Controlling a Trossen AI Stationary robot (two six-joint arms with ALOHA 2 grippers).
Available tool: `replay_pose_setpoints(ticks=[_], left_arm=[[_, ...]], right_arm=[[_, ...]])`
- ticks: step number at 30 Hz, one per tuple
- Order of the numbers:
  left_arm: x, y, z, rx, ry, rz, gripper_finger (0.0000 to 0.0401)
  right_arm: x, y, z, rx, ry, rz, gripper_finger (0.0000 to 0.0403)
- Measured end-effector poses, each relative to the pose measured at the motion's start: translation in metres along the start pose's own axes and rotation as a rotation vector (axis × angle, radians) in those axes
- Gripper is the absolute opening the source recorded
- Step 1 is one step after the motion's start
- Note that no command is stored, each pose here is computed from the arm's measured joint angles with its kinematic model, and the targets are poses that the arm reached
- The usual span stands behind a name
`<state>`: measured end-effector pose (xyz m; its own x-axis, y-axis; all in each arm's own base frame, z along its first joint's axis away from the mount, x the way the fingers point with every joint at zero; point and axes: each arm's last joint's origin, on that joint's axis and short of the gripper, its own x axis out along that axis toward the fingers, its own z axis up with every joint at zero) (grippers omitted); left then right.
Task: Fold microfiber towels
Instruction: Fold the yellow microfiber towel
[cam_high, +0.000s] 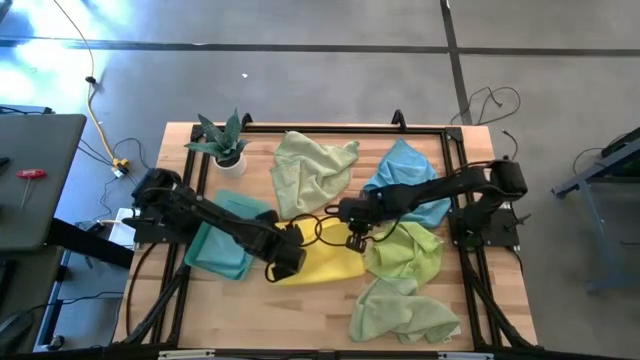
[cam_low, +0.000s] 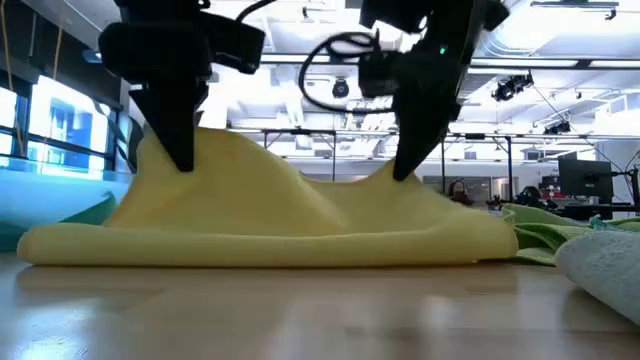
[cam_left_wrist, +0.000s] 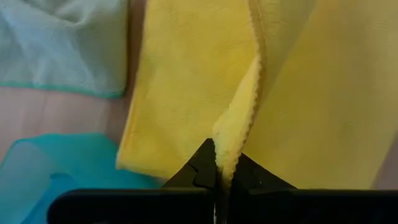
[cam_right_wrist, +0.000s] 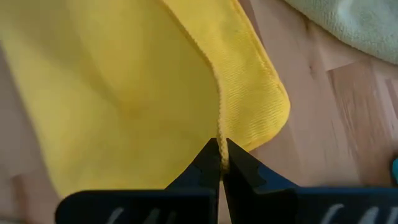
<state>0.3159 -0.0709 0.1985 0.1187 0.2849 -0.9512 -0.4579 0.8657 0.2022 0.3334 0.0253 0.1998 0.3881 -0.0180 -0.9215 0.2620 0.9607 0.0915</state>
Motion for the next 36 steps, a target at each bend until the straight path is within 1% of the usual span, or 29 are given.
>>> replay_pose_setpoints(ticks=[5, 12, 16, 19, 22, 26, 30, 33, 36], left_arm=[[0.003, 0.010, 0.002, -0.011, 0.031, 0.043, 0.0000], [0.006, 0.019, 0.009, -0.029, 0.023, 0.065, 0.0000], [0.010, 0.020, 0.010, -0.016, 0.037, 0.069, 0.0000], [0.020, 0.021, 0.005, -0.005, 0.077, 0.079, 0.0000], [0.033, 0.023, -0.006, -0.025, 0.139, 0.095, 0.0000], [0.041, 0.028, -0.012, -0.050, 0.127, 0.158, 0.0000], [0.044, 0.029, -0.009, -0.011, 0.110, 0.140, 0.0000], [0.045, 0.027, -0.004, -0.009, 0.076, 0.113, 0.0000], [0.045, 0.027, -0.003, 0.016, 0.072, 0.108, 0.0005]], right_arm=[[0.011, -0.007, 0.003, -0.021, 0.015, -0.015, 0.0000], [0.012, -0.012, 0.007, -0.029, -0.014, -0.012, 0.0000], [0.012, -0.012, 0.008, -0.030, -0.017, -0.011, 0.0009], [0.012, -0.011, 0.008, -0.030, -0.016, -0.011, 0.0022], [0.012, -0.011, 0.008, -0.030, -0.017, -0.011, 0.0032], [0.012, -0.012, 0.008, -0.028, -0.017, -0.012, 0.0041], [0.012, -0.012, 0.008, -0.025, -0.017, -0.013, 0.0042], [0.012, -0.012, 0.008, -0.007, -0.019, -0.017, 0.0042], [0.012, -0.012, 0.009, -0.002, -0.028, -0.014, 0.0044]])
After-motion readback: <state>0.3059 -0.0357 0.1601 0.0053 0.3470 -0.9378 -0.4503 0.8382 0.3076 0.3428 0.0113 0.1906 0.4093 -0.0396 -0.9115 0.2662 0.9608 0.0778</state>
